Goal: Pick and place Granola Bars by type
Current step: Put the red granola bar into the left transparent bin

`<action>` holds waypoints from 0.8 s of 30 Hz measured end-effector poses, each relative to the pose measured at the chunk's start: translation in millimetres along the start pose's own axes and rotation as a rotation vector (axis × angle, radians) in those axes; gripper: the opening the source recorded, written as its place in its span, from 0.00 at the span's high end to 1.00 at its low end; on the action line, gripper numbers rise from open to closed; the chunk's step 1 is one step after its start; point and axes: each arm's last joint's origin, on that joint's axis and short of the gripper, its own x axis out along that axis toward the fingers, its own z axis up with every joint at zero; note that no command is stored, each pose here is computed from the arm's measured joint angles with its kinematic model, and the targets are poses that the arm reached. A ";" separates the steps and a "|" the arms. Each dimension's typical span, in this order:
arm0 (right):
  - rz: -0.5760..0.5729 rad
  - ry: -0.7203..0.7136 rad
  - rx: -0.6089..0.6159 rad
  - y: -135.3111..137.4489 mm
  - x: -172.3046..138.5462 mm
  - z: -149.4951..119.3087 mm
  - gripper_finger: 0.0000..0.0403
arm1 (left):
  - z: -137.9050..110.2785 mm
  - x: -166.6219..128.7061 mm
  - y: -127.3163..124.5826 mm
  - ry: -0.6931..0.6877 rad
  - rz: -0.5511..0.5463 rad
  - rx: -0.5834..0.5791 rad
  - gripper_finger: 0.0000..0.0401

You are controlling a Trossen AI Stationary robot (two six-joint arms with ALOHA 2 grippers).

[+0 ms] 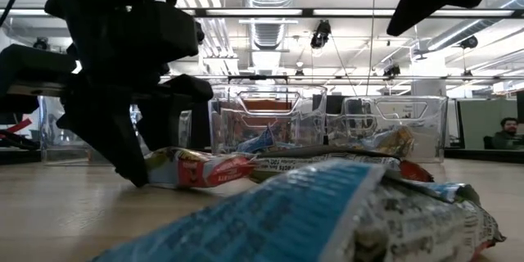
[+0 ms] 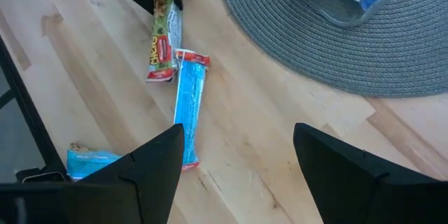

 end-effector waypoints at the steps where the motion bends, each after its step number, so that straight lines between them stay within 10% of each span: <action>1: -0.001 0.000 0.000 -0.2 0.3 -0.2 0.36 | -0.6 -1.4 -0.1 0.019 -0.001 -0.010 0.70; 13: -0.001 -0.012 0.006 0.0 0.2 0.4 0.40 | 4.5 -94.3 -11.8 -0.017 0.049 -0.373 0.80; 24: -0.020 -0.093 0.064 -2.0 -0.4 6.8 0.42 | -70.7 -218.0 28.4 -0.226 0.739 -1.172 0.82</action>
